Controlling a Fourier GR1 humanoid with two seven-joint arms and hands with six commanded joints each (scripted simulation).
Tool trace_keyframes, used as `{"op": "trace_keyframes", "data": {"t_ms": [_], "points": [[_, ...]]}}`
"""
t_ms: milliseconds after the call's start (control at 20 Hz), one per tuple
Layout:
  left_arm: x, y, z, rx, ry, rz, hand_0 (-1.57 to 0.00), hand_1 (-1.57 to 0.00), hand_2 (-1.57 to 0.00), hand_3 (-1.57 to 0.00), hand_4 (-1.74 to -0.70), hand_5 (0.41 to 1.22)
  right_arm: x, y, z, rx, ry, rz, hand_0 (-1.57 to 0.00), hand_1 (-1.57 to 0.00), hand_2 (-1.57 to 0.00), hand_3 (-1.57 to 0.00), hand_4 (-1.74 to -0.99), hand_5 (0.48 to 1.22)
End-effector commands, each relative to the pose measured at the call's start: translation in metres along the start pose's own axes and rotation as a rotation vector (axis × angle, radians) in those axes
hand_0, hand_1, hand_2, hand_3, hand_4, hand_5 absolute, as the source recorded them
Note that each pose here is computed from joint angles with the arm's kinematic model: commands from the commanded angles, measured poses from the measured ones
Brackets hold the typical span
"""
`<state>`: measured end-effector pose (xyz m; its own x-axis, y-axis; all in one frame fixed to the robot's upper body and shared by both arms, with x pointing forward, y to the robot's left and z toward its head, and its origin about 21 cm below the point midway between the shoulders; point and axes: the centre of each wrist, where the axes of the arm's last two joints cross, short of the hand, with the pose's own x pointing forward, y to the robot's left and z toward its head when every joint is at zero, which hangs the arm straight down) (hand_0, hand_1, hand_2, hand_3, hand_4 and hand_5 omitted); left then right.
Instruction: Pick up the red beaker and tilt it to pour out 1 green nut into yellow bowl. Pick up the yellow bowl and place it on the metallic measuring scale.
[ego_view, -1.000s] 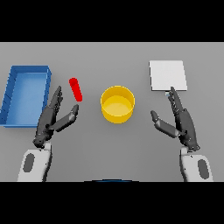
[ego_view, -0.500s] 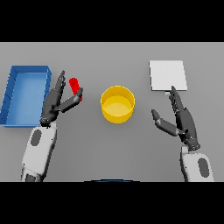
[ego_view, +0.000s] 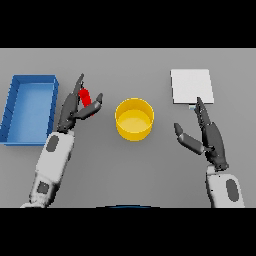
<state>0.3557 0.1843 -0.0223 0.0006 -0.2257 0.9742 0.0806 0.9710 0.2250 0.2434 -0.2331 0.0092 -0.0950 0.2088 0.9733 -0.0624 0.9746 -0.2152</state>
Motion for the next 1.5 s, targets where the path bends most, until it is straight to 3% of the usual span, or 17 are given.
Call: {"op": "trace_keyframes", "data": {"t_ms": [0,100,200,250,350,450,550,600,850,1250,1450], "points": [[0.0,-0.003,-0.004,0.009,-0.001,0.002,0.0,0.0,0.0,0.0,-1.31,0.697,-0.001,0.001,0.0,0.003,-0.002,-0.003,0.0,0.0,0.0,0.0,-1.3,0.647],[-0.007,-0.007,-0.004,0.021,-0.003,0.017,0.0,-0.01,-0.05,-0.03,-1.35,0.726,0.003,-0.004,0.0,-0.012,-0.005,-0.009,0.0,0.0,0.0,0.0,-1.301,0.647],[-0.002,-0.011,-0.012,0.029,-0.002,0.048,-0.34,-0.31,-0.32,-0.24,-1.39,0.765,0.003,0.0,0.001,-0.008,0.011,-0.007,0.0,0.0,0.0,0.0,-1.294,0.645],[-0.005,-0.012,-0.013,0.045,-0.002,0.068,-0.58,-0.56,-0.55,-0.42,-1.42,0.786,0.001,0.004,0.003,-0.009,0.01,-0.009,0.0,0.0,0.0,0.0,-1.292,0.645],[-0.004,-0.017,-0.014,0.054,-0.024,0.087,-0.94,-0.92,-0.92,-0.83,-1.42,0.943,0.003,0.001,0.003,-0.008,0.01,-0.009,0.0,0.0,0.0,0.0,-1.29,0.646],[-0.007,-0.019,-0.014,0.072,-0.02,0.083,-1.17,-1.16,-1.15,-1.08,-1.53,1.043,0.003,-0.006,0.003,-0.014,0.015,-0.007,0.0,0.0,0.0,0.0,-1.291,0.649],[-0.004,-0.019,-0.017,0.061,-0.042,0.067,-1.31,-1.3,-1.3,-1.15,-1.6,1.107,0.002,0.002,0.003,-0.01,0.007,-0.012,0.0,0.0,0.0,0.0,-1.29,0.651],[-0.004,-0.017,-0.017,0.055,-0.037,0.072,-1.36,-1.36,-1.36,-1.18,-1.62,1.13,-0.001,-0.001,0.001,-0.014,0.025,-0.006,0.0,0.0,0.0,0.0,-1.29,0.649],[0.003,-0.022,-0.016,0.028,-0.07,0.028,-1.5,-1.5,-1.5,-1.44,-1.52,1.191,-0.001,-0.001,0.003,-0.011,-0.009,-0.006,0.0,0.0,0.0,0.0,-1.289,0.65],[0.05,-0.008,-0.022,0.021,-0.164,-0.06,-1.56,-1.56,-1.56,-1.55,-1.5,1.216,0.002,0.006,0.003,0.0,-0.003,0.006,0.0,0.0,0.0,0.0,-1.289,0.664],[0.07,-0.003,-0.019,-0.022,-0.167,-0.228,-1.57,-1.57,-1.56,-1.56,-1.62,1.17,-0.001,0.008,0.004,0.014,-0.014,0.014,0.0,0.0,0.0,0.0,-1.277,0.667]]}}
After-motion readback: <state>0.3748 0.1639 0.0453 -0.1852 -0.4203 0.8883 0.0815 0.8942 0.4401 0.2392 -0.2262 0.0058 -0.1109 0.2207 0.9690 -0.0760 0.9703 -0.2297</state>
